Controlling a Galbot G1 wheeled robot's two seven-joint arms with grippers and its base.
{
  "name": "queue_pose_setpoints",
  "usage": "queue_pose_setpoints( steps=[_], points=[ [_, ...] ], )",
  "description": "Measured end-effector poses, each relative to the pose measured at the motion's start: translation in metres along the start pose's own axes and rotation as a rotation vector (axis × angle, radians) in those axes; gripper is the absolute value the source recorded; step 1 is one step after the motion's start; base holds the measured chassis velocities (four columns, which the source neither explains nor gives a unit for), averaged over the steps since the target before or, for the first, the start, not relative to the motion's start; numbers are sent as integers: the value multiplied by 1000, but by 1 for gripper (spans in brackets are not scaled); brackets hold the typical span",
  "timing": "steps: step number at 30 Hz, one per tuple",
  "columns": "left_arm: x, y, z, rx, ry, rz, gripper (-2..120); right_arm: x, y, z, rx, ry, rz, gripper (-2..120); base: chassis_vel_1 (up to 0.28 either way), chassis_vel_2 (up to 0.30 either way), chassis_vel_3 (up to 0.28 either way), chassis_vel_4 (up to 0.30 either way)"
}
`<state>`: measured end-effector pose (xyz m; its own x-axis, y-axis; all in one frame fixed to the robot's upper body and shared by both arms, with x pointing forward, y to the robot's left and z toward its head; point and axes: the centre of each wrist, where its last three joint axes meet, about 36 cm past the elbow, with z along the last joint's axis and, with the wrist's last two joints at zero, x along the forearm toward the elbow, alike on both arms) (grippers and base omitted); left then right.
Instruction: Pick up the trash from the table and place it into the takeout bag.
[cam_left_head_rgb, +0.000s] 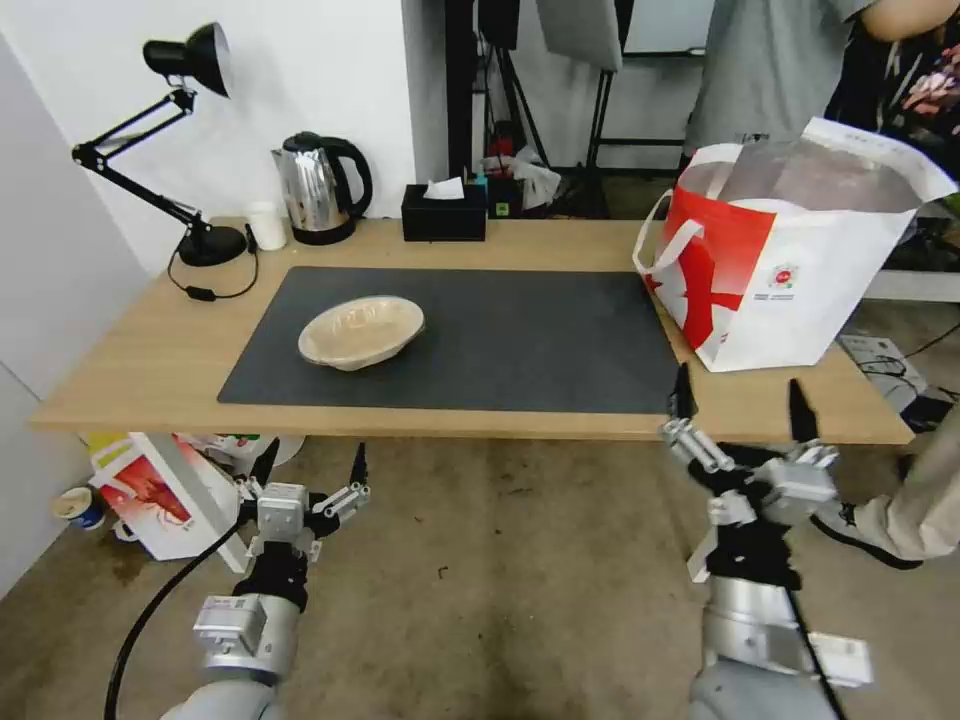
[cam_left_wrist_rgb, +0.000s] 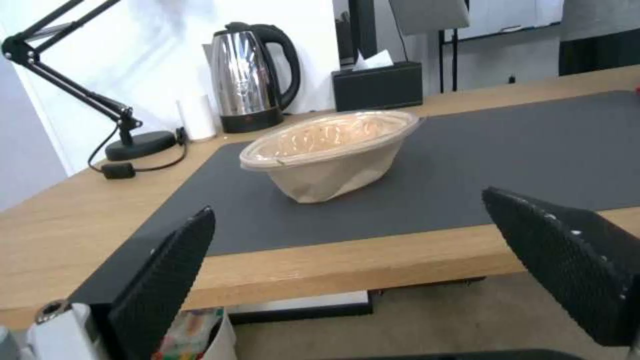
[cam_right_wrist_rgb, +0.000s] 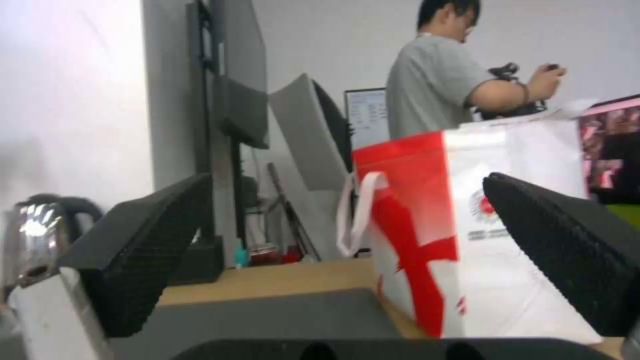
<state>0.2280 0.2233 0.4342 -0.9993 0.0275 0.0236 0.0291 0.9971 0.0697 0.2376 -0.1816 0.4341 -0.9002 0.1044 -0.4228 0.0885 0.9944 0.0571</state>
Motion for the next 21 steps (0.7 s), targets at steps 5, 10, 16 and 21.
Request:
queue_pose_setpoints(
  steps=[5, 10, 16, 21],
  points=[
    [0, 0, 0, 0, 0, 0, 100, 12, 6, 19, -2, 5, -42, 100, 0, 0, 0, 0],
    [0, 0, 0, 0, 0, 0, 100, 24, 12, 29, 16, 23, -74, 100, 0, 0, 0, 0],
    [0, 0, 0, 0, 0, 0, 100, 38, 14, 40, 23, 37, -81, 100, 0, 0, 0, 0],
    [0, 0, 0, 0, 0, 0, 100, 48, 18, 44, 17, 49, -91, 100, 0, 0, 0, 0]
  ],
)
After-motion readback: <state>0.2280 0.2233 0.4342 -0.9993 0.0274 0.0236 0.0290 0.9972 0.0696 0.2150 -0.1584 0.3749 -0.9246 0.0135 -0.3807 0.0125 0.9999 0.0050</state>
